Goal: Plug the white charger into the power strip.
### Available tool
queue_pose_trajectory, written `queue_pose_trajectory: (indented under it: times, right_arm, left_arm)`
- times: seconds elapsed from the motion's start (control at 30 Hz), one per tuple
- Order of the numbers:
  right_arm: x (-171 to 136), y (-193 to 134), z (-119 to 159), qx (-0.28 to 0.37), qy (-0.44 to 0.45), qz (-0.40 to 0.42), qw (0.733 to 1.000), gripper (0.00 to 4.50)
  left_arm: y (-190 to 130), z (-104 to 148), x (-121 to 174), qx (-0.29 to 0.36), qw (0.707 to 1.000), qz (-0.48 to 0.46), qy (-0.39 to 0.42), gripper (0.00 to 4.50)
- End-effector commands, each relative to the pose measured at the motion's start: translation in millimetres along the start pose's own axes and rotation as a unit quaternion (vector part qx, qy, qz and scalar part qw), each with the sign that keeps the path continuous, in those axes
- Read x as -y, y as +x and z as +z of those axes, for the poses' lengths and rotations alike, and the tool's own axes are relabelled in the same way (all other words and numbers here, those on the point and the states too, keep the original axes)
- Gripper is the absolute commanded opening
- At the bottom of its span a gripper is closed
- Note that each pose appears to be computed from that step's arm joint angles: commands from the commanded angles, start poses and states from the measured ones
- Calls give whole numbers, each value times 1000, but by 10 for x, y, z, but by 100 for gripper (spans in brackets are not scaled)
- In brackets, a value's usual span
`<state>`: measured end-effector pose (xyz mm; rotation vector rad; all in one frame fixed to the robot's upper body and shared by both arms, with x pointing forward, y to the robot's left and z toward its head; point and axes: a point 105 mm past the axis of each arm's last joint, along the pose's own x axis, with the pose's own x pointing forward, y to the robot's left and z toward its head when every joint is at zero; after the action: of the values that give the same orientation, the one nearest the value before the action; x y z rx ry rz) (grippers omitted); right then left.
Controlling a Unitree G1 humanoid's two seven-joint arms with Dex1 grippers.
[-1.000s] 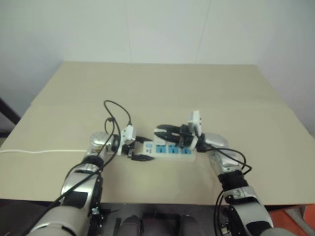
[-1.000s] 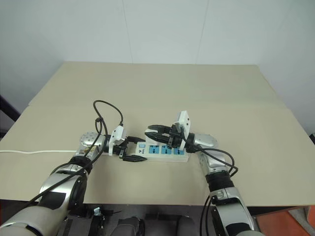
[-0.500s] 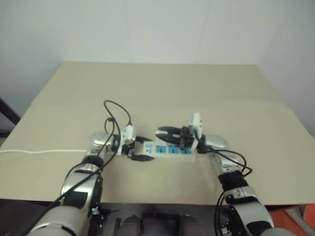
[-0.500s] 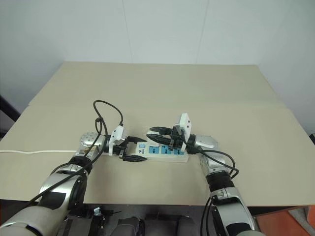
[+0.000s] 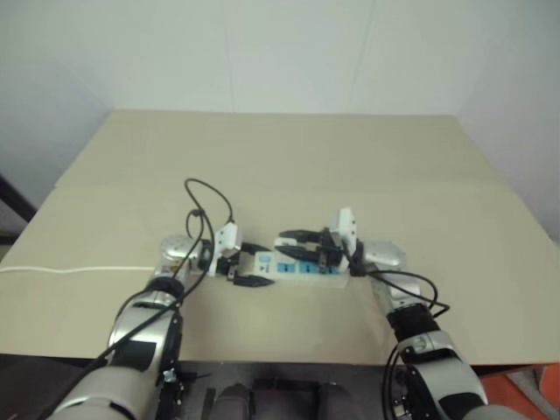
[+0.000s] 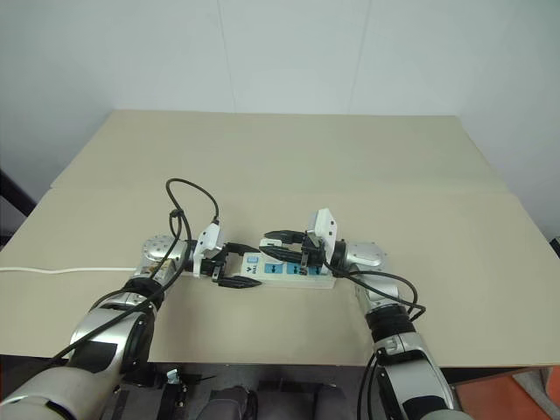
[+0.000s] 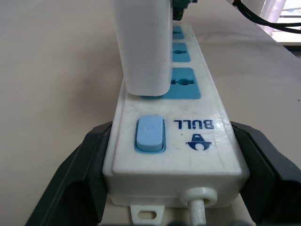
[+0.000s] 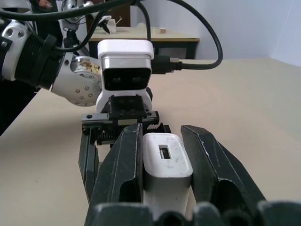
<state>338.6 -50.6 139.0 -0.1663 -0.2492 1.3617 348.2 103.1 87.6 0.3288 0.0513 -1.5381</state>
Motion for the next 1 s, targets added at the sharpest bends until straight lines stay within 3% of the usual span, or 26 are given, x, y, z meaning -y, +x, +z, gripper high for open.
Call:
queue_pose_trajectory:
  times: [0.03,0.43,0.67,1.0]
  right_arm:
    - [-57,-35,-171,-29,13,18,999,110]
    - [-114,-25,-398,-63,22,25,997,110]
    - [-123,-33,-602,-118,41,24,992,110]
    - [-160,-70,-721,-133,76,19,988,110]
  left_arm:
    - [21,13,-8,0,1000,-1,3,328]
    - [18,10,-4,0,1000,-1,3,328]
    - [12,-2,2,-1,1000,-1,1,328]
    - [-2,-7,4,-1,1000,0,0,328]
